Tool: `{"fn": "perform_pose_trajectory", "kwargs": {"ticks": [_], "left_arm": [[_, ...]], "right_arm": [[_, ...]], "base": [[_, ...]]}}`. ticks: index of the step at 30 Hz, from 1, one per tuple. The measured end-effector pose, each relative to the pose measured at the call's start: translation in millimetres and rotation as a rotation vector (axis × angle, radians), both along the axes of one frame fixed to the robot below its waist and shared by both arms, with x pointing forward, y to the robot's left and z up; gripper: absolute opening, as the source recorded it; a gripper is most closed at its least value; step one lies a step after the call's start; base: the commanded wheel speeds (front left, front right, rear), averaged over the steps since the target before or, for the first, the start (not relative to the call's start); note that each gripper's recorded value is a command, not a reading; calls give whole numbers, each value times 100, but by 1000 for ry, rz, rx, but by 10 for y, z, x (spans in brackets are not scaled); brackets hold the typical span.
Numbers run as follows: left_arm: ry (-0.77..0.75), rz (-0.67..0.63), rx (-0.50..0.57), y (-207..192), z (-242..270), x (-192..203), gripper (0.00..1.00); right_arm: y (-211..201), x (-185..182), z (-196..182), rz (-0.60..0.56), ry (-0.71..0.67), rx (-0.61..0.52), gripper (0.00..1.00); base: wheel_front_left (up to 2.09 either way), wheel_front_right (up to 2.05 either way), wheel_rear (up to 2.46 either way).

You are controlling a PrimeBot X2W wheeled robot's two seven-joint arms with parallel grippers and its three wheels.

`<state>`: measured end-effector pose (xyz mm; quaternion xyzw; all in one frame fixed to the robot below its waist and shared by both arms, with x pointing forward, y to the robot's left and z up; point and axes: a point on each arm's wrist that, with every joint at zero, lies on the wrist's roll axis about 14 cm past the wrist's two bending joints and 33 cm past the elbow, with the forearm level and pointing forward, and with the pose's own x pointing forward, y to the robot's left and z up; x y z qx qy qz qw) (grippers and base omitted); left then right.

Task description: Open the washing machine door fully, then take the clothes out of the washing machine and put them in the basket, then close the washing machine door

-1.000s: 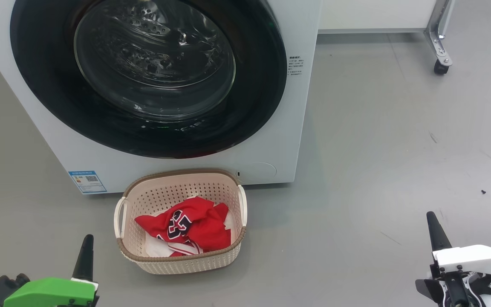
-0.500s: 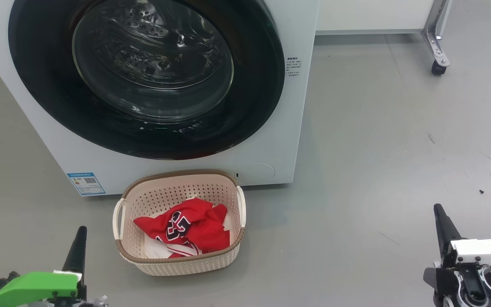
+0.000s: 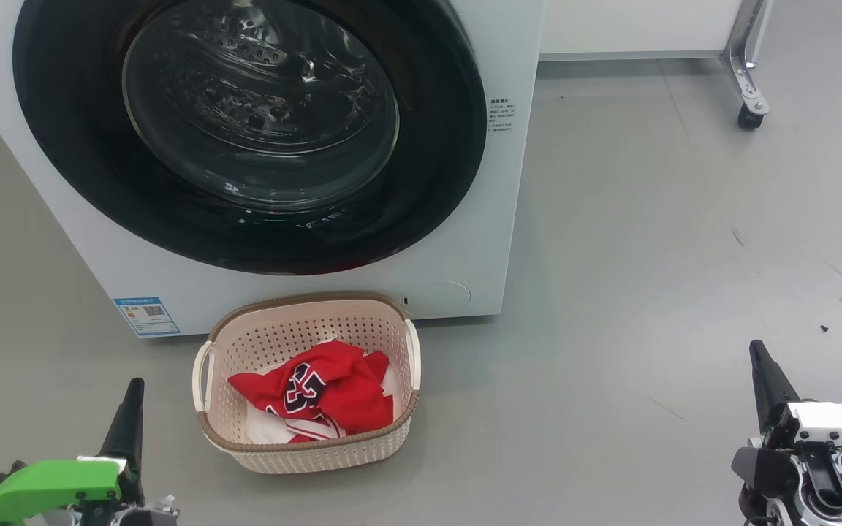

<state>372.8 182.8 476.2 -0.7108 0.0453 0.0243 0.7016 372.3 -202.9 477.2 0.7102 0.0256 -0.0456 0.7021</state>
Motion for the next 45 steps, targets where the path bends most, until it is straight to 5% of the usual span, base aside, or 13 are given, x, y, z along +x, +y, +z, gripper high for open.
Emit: {"fn": "perform_pose_trajectory", "kwargs": {"ticks": [45], "left_arm": [[12,2,0,13,-36,-7,0]], "right_arm": [[-8,17,1,0,-2,1,0]], "base": [[0,0,0]]}}
